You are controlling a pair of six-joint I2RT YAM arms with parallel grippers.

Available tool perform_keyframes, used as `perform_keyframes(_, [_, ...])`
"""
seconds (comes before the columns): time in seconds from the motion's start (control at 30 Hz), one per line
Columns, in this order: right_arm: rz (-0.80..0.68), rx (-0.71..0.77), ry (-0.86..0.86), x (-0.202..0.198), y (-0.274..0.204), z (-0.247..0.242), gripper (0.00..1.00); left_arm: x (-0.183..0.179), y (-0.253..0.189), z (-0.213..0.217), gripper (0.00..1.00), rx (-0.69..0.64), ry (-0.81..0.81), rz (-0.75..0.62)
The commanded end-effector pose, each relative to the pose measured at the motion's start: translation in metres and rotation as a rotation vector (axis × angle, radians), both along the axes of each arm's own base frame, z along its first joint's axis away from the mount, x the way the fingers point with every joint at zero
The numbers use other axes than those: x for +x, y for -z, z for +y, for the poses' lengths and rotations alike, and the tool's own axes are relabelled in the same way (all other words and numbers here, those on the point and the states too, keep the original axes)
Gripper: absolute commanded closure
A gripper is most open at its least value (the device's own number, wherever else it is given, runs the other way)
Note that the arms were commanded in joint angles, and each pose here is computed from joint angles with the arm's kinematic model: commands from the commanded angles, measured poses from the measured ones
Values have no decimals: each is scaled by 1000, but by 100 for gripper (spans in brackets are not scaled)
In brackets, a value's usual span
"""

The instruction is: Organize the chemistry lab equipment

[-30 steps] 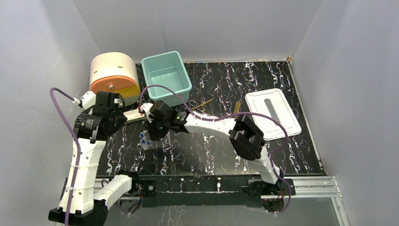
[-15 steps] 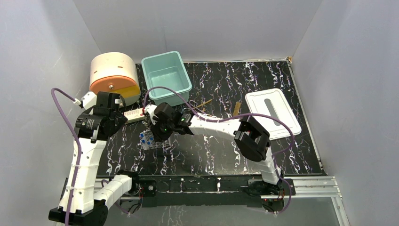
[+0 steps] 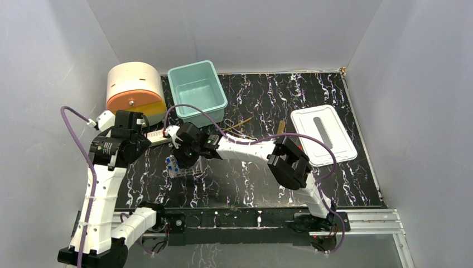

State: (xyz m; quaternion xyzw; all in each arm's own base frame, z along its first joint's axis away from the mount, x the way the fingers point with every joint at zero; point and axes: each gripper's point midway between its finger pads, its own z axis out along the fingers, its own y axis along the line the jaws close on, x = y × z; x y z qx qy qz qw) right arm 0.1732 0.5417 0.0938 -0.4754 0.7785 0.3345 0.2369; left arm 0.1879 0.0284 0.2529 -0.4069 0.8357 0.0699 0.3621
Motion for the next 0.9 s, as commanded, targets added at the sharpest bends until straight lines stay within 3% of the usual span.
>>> perform_keyframes(0.0, [-47, 76, -13, 7, -26, 21, 71, -5, -1, 6, 60, 22, -25, -2])
perform_keyframes(0.47, [-42, 77, -36, 5, -27, 23, 71, -4, 1, 6, 60, 22, -25, 4])
perform_keyframes(0.87, [-62, 181, 85, 20, -83, -6, 71, -6, 17, -1, 60, -31, -46, 6])
